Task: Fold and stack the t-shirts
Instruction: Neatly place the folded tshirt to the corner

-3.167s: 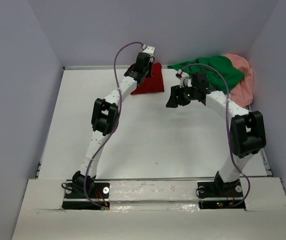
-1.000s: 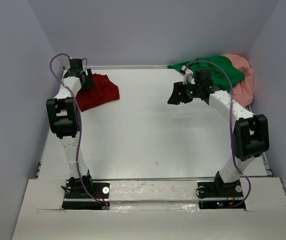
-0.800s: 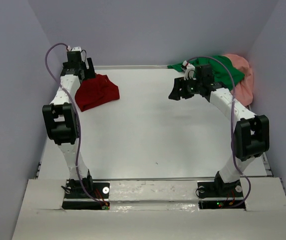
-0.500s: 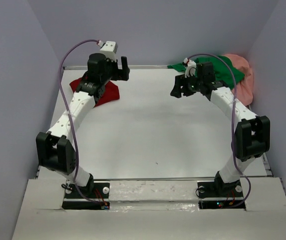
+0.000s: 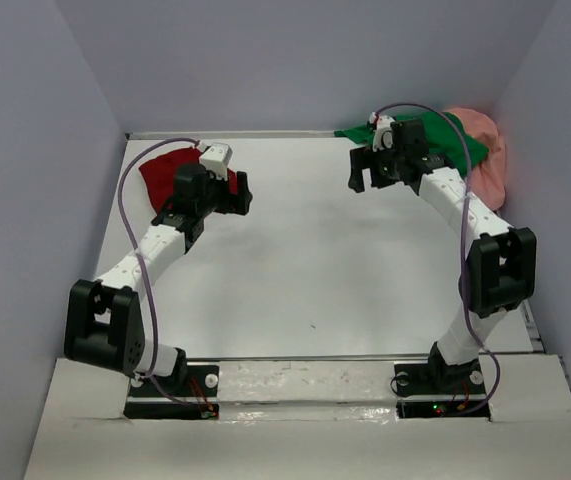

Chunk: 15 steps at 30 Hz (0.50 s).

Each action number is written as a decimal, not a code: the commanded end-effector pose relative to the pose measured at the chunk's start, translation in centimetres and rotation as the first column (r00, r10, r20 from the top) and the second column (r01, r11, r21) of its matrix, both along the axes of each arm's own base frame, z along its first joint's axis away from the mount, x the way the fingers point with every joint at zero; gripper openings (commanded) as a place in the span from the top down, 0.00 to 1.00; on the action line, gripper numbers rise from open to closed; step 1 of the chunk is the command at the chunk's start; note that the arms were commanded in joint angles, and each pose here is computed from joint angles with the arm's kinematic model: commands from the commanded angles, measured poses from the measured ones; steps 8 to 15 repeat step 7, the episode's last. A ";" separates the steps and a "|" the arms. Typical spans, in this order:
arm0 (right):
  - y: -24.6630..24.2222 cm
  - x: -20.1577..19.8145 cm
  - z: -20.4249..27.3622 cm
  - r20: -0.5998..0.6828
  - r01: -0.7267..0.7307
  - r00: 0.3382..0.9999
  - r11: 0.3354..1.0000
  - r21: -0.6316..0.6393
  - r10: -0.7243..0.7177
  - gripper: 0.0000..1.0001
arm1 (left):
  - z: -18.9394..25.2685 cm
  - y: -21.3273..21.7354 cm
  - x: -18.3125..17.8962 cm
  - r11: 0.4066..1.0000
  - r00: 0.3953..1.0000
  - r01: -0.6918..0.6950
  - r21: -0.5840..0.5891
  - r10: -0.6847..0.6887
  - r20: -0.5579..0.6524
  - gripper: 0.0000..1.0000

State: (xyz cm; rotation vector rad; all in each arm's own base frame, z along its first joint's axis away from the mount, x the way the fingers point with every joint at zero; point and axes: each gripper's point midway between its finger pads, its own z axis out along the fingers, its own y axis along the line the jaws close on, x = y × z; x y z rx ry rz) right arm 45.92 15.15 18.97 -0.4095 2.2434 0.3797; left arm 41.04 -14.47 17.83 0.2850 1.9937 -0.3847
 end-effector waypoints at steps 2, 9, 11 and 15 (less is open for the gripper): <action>-1.8 -1.2 3.1 0.125 0.054 0.991 0.998 -0.028 -0.050 0.02 | 6.9 5.2 1.9 0.972 0.960 -0.164 -0.166 0.196 0.200 0.01; -3.6 -1.7 2.4 0.135 0.060 0.989 0.998 0.021 -0.062 0.03 | 4.2 6.8 2.6 0.962 0.967 -0.197 -0.187 0.223 0.125 0.01; -3.6 -1.7 2.4 0.135 0.060 0.989 0.998 0.021 -0.062 0.03 | 4.2 6.8 2.6 0.962 0.967 -0.197 -0.187 0.223 0.125 0.01; -3.6 -1.7 2.4 0.135 0.060 0.989 0.998 0.021 -0.062 0.03 | 4.2 6.8 2.6 0.962 0.967 -0.197 -0.187 0.223 0.125 0.01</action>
